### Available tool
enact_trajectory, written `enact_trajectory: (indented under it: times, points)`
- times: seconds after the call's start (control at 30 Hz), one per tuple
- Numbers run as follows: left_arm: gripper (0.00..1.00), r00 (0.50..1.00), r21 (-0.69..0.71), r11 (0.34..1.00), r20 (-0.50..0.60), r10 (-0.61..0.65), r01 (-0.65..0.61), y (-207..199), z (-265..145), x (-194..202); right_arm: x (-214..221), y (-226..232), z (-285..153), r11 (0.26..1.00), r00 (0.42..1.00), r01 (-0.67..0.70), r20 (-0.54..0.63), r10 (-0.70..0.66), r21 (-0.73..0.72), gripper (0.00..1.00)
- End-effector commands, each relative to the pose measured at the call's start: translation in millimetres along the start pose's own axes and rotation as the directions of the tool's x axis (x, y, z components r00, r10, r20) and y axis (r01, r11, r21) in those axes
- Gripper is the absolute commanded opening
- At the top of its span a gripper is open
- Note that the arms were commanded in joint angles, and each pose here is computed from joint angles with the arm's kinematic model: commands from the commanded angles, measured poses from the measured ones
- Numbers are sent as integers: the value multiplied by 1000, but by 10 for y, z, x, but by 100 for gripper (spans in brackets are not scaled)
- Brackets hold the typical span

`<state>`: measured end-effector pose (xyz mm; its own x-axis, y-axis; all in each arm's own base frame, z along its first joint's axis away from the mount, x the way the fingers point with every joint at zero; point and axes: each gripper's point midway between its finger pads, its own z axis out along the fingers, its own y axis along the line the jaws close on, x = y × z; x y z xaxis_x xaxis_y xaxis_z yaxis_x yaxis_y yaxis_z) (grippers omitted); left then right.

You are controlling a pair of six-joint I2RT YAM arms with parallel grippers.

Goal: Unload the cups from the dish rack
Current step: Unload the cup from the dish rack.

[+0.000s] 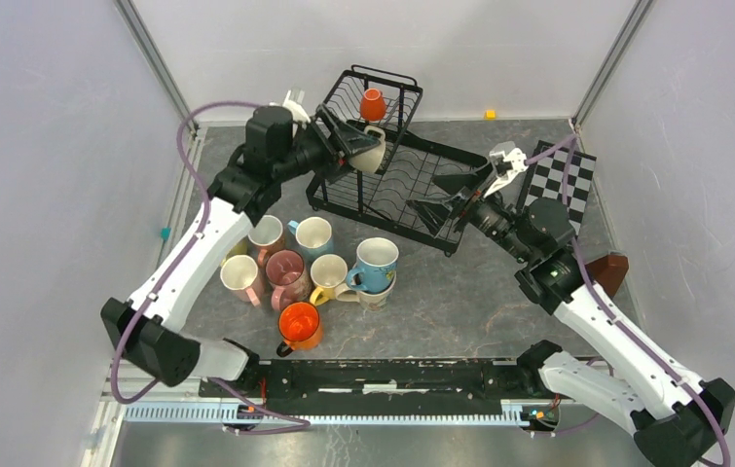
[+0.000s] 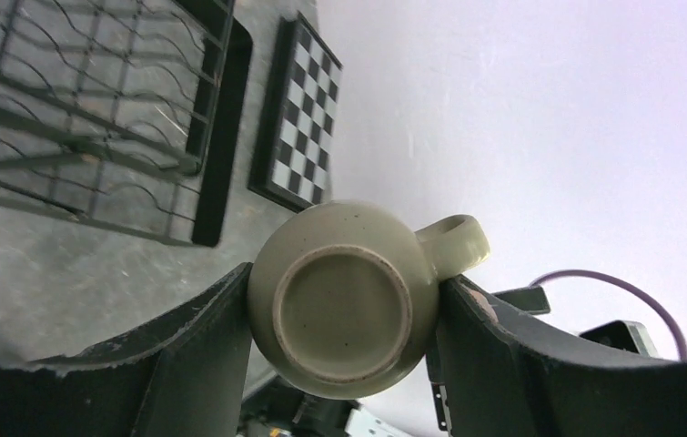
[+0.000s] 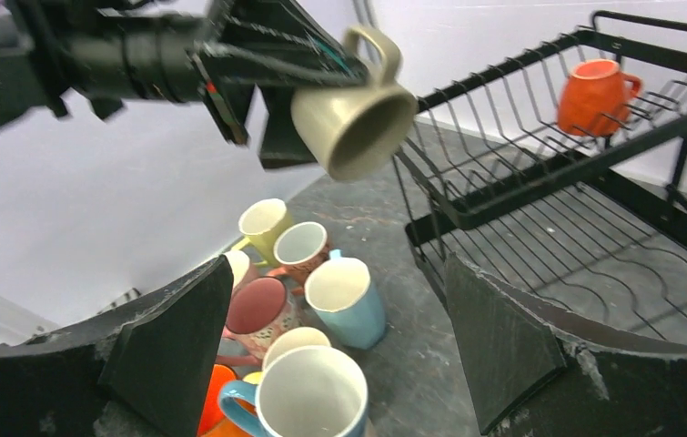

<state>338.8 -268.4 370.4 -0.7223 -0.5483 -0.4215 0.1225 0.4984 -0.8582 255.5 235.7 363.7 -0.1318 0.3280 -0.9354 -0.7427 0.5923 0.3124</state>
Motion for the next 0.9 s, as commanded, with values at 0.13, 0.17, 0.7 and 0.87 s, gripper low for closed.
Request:
enact_trajectory:
  times: [0.13,0.17,0.7,0.87]
  points:
    - [23,967,305,919,-41,-250,250,-549,-308,107,-306,432,212,985,993,-53,94,69,-162,84]
    - [23,963,309,913,-48,-265,267,-526,-313,135,-289,451,235,983,993,-67,87,83,-169,82]
    - [22,942,334,881,-103,-319,335,-470,-356,347,-281,583,550,952,973,-211,42,225,-220,61]
    - [22,940,338,877,-113,-321,340,-484,-365,356,-239,567,619,951,971,-231,7,238,-206,56]
